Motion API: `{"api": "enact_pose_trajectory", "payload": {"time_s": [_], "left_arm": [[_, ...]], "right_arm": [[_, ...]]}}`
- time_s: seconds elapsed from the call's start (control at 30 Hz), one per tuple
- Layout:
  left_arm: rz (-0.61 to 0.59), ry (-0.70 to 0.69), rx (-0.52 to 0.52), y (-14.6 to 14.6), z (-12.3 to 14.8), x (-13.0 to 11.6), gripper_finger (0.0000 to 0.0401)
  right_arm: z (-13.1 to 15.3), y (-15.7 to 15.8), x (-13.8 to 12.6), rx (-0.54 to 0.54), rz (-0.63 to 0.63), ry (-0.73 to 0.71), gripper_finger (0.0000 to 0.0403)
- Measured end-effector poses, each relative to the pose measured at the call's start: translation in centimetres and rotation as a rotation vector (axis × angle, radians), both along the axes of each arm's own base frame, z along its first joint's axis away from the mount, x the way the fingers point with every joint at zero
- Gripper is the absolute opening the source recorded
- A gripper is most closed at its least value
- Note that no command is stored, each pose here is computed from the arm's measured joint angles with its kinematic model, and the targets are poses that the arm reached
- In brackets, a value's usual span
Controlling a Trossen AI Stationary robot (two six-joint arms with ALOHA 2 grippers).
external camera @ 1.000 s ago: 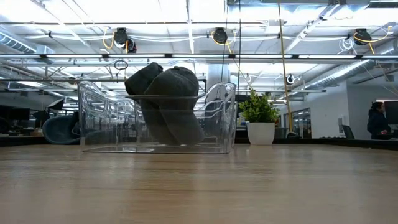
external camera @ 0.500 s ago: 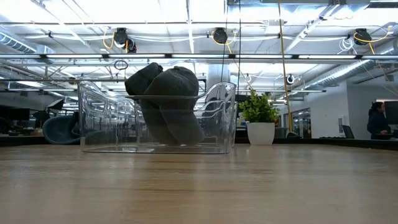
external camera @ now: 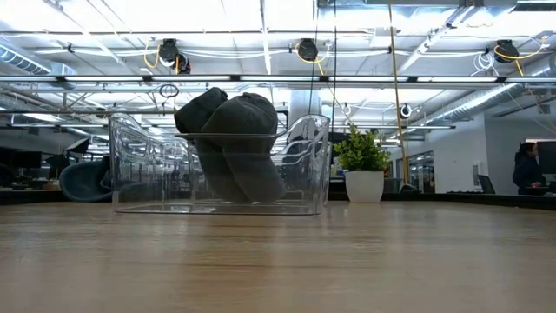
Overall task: Pick & Place hat
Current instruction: Put the gray cap into the top transparent bin
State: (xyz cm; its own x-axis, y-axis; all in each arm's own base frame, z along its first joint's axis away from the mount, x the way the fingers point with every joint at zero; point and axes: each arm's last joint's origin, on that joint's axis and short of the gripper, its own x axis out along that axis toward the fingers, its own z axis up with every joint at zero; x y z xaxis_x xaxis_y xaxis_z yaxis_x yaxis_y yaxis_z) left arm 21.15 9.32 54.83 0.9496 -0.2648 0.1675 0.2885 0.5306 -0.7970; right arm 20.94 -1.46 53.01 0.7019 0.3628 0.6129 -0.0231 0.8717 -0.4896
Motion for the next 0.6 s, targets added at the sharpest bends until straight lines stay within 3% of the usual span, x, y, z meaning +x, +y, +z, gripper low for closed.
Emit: {"api": "enact_pose_trajectory", "payload": {"time_s": [0.23, 0.6], "left_arm": [[-0.055, -0.007, -0.029, 0.4, -0.5, 2.2, 0.0251], [-0.207, 0.026, -0.065, 0.5, -1.6, 5.0, 0.0251]], "right_arm": [[-0.2, -0.1, 0.6, -0.133, -0.092, -0.062, 0.0000], [-0.2, -2.7, 3.3, -0.163, -0.157, -0.039, 0.0000]]}}
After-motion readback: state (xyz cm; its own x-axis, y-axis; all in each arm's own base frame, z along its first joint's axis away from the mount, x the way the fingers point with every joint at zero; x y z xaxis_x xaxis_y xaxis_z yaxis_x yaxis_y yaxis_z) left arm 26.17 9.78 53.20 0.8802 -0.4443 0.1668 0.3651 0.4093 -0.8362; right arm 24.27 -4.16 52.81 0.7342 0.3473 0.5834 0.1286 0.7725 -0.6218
